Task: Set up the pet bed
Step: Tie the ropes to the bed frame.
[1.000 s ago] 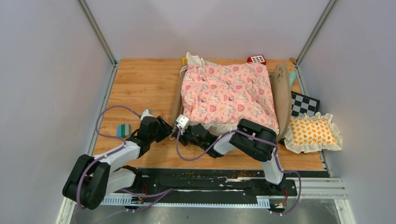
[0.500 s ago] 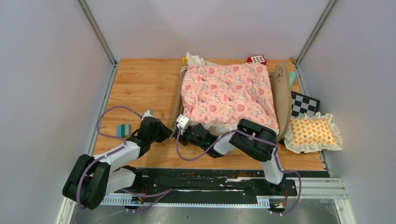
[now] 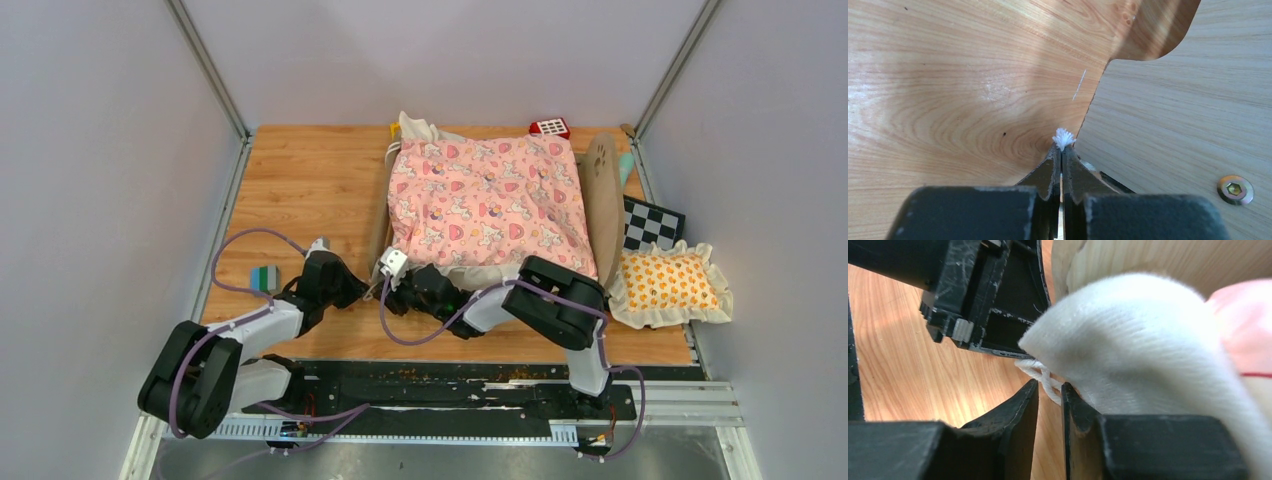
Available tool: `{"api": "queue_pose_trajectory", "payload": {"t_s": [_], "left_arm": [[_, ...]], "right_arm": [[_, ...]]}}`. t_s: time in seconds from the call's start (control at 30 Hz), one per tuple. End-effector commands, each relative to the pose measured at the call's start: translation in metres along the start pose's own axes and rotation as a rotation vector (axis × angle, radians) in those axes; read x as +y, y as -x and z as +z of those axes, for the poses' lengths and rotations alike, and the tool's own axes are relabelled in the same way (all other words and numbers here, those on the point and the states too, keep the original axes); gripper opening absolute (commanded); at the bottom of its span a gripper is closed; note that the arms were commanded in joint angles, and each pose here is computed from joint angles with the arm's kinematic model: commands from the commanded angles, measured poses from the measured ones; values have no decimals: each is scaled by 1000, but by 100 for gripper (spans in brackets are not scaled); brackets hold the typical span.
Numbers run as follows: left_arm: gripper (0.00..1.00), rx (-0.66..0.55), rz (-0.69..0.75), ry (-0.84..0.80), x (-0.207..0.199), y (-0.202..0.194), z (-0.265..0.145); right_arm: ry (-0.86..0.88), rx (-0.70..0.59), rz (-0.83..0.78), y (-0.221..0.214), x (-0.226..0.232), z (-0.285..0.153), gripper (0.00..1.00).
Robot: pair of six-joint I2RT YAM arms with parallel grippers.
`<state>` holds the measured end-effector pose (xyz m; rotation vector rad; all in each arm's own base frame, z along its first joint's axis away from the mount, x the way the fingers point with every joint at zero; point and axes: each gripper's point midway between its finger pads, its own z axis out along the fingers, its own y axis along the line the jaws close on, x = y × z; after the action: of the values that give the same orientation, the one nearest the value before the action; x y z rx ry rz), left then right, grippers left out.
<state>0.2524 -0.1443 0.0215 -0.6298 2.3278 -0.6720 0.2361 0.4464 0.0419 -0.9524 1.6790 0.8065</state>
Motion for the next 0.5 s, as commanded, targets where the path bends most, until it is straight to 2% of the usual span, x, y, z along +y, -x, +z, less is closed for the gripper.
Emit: {"api": "queue_pose_trajectory", "payload": {"t_s": [0.0, 0.1, 0.17, 0.3, 0.43, 0.47], "left_arm": [[0, -10, 18, -27, -6, 3, 2], [0, -7, 20, -30, -7, 3, 3], [0, -3, 24, -33, -8, 2, 3], [0, 1, 29, -37, -9, 2, 4], [0, 5, 30, -42, -10, 2, 4], [0, 6, 31, -44, -11, 2, 4]], "right_arm": [[-5, -5, -12, 26, 0, -13, 25], [-12, 37, -15, 25, -1, -21, 28], [-14, 85, -18, 21, -2, -26, 32], [-44, 204, -58, 5, -10, -31, 35], [-53, 252, -69, -2, -16, -28, 37], [-55, 258, -72, -3, -17, -27, 41]]}}
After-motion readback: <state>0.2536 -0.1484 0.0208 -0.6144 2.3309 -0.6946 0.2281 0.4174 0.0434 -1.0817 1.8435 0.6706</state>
